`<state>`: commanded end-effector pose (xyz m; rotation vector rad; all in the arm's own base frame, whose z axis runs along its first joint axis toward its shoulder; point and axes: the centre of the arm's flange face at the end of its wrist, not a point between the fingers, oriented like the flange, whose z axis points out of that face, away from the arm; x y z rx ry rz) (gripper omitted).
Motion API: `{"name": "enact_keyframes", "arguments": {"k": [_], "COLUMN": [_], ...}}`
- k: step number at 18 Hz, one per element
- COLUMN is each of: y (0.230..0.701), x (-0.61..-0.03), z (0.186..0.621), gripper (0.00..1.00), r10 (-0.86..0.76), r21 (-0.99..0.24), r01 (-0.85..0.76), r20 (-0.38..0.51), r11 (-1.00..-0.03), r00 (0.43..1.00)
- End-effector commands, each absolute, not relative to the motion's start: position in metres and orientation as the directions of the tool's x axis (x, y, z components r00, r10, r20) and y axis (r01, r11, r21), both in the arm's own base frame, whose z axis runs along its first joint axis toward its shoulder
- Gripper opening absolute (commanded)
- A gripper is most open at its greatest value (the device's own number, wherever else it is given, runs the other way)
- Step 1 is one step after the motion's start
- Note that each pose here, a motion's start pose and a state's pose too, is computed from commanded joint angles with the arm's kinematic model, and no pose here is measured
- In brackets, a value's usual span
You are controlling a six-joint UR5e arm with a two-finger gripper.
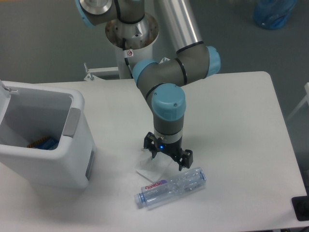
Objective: Place the trash in the trash can
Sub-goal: 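Move the gripper over the crumpled white tissue, then lower the gripper onto the white tissue and close on it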
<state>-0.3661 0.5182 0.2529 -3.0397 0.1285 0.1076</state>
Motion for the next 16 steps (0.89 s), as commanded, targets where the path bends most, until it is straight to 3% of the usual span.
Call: {"name": "enact_keyframes", "arguments": {"k": [12, 15, 16], "y": [0.525, 0.526, 0.525], "x": [-0.33, -0.333, -0.332], "z": [0.225, 0.226, 0.225], "gripper": [1.0, 0.24, 0.05], "r10": [-0.134, -0.133, -0.133], "r21": [-0.058, -0.062, -0.061], "r01": [-0.136, -0.135, -0.135], "r20": [-0.031, -0.028, -0.027], "r11": [-0.989, -0.989, -0.989], "r00": [0.99, 0.991, 0.991]}}
